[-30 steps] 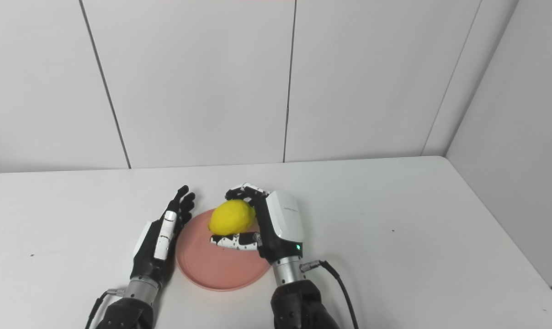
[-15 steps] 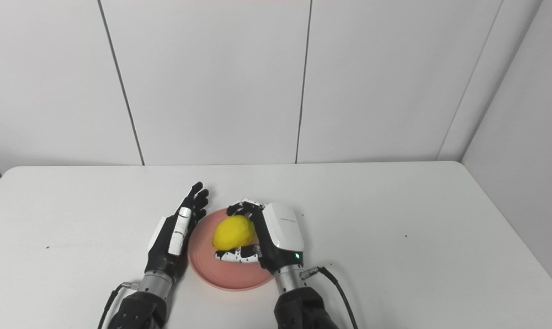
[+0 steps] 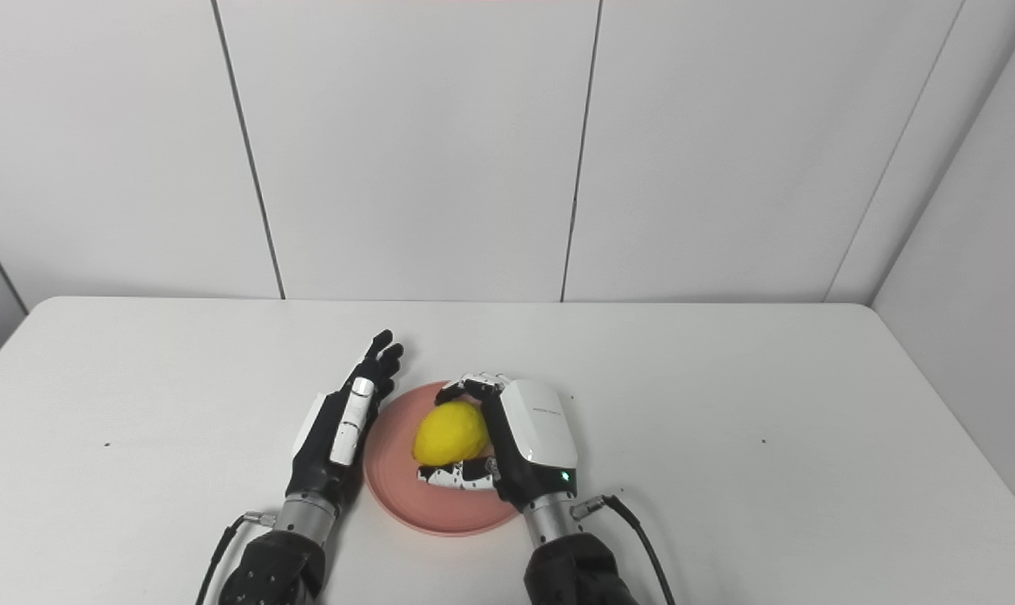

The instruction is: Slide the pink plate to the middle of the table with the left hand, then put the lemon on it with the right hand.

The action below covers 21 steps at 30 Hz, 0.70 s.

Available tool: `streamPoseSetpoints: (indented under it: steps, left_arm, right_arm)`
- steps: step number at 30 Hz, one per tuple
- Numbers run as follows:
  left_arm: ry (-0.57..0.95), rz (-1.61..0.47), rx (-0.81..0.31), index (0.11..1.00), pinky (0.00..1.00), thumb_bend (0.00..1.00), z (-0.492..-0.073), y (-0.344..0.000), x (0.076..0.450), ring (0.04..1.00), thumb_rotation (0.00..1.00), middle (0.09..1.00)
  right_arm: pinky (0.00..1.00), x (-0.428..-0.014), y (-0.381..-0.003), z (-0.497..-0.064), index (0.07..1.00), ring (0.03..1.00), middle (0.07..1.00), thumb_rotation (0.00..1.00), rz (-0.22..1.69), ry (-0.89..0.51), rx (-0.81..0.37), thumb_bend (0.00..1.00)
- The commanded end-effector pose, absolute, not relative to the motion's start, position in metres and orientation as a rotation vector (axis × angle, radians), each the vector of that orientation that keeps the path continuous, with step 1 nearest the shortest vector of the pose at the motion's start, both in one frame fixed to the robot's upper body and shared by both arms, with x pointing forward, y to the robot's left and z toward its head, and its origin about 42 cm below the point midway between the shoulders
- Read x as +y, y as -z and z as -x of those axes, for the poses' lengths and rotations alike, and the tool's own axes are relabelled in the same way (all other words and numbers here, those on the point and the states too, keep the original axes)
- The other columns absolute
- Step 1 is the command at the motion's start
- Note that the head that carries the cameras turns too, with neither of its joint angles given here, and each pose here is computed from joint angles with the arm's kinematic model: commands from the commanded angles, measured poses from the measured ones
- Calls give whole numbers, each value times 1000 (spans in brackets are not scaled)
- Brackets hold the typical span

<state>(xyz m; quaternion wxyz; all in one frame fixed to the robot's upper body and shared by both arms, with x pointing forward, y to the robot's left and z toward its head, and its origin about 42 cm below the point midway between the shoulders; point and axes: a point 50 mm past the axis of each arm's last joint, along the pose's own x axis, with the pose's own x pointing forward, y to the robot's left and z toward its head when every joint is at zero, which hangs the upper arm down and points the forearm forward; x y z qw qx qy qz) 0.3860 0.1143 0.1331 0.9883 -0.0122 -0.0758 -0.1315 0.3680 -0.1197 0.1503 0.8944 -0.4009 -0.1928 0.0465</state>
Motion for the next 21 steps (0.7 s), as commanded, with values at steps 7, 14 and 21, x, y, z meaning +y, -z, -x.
streamPoseSetpoints:
  steps: [7,14,21]
  left_arm:
    - [285,52,-200,941,996,662,-391,-146,107,988,1000,970]
    - [289,52,-189,957,999,670,-390,-145,110,988,1000,961]
    - [275,42,-186,952,1000,668,-389,-145,111,977,1000,952]
  right_arm:
    - [916,-114,-175,-365,879,929,938,503,754,-103,-573,683]
    - [999,-119,-181,-362,961,986,981,750,684,-109,-619,717]
    - [966,-132,-182,-366,980,968,975,892,522,-60,-613,707]
